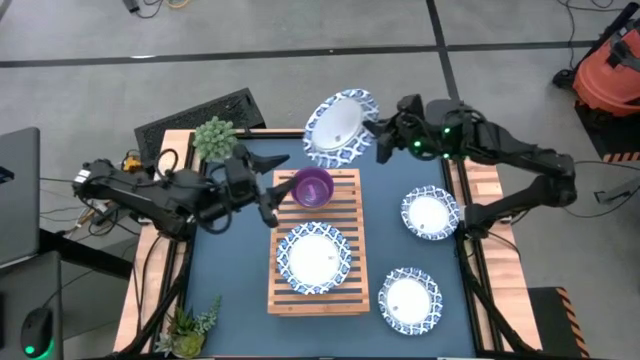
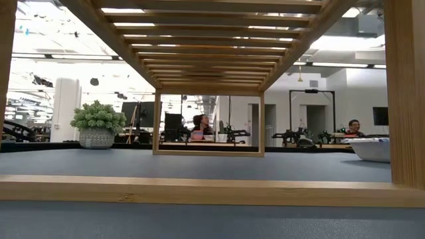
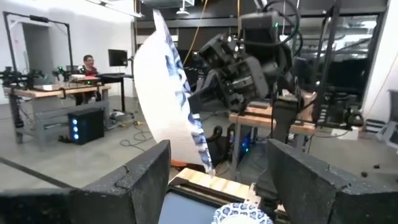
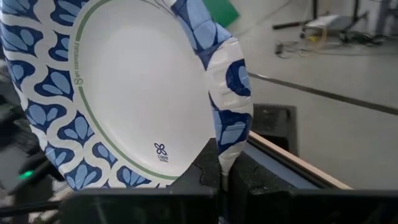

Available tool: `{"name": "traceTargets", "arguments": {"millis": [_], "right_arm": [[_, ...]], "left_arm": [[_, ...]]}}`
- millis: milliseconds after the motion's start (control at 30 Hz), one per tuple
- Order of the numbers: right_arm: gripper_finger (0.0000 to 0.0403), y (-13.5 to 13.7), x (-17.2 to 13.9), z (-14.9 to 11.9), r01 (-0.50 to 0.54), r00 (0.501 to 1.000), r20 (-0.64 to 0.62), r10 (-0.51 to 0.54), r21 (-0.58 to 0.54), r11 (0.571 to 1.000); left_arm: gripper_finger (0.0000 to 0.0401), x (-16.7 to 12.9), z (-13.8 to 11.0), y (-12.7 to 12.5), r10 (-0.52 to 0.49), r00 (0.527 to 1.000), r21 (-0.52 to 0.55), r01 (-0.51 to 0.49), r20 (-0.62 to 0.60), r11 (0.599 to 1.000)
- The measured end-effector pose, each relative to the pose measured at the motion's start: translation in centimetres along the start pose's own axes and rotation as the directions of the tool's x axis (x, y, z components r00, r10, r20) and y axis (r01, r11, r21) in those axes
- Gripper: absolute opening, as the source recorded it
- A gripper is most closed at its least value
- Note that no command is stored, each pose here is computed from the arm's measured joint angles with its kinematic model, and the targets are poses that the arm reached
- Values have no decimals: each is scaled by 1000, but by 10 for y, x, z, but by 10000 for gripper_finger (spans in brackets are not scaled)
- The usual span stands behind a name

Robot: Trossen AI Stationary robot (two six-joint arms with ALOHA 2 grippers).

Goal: Place and stack bowls onto a shelf
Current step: Stack the middle left big white and blue bowl on top of the big white and blue bowl

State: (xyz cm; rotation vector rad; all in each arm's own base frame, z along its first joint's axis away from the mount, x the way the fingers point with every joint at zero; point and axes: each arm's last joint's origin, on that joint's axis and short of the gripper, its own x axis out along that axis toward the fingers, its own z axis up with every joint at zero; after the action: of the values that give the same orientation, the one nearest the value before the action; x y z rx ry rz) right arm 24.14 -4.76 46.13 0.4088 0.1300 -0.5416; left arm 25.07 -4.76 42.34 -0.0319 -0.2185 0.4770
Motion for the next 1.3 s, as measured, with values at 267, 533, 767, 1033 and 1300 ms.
{"name": "traceTargets", "arguments": {"millis": [267,533,767,1033,1300], "right_arm": [[24,15,15,-9,-37,999,-8,37,-18,999],[24,15,14,-7,-6,1000,25,7,-38,999],[24,18,19,-8,-12,999,38,14,-57,998],[24,20,24,-13,-13,1000,10,14,-95,995],[25,20,24,-13,-13,1000,13,15,-110,994]], "left_arm": [[247,10,-12,0,84,996,18,-83,-31,996],[247,17,-11,7,98,995,-83,-98,-10,992],[247,25,-15,12,119,993,-140,-119,-14,983],[223,30,-22,11,137,990,-161,-140,-33,977],[138,30,-23,12,156,987,-165,-159,-35,973]]}}
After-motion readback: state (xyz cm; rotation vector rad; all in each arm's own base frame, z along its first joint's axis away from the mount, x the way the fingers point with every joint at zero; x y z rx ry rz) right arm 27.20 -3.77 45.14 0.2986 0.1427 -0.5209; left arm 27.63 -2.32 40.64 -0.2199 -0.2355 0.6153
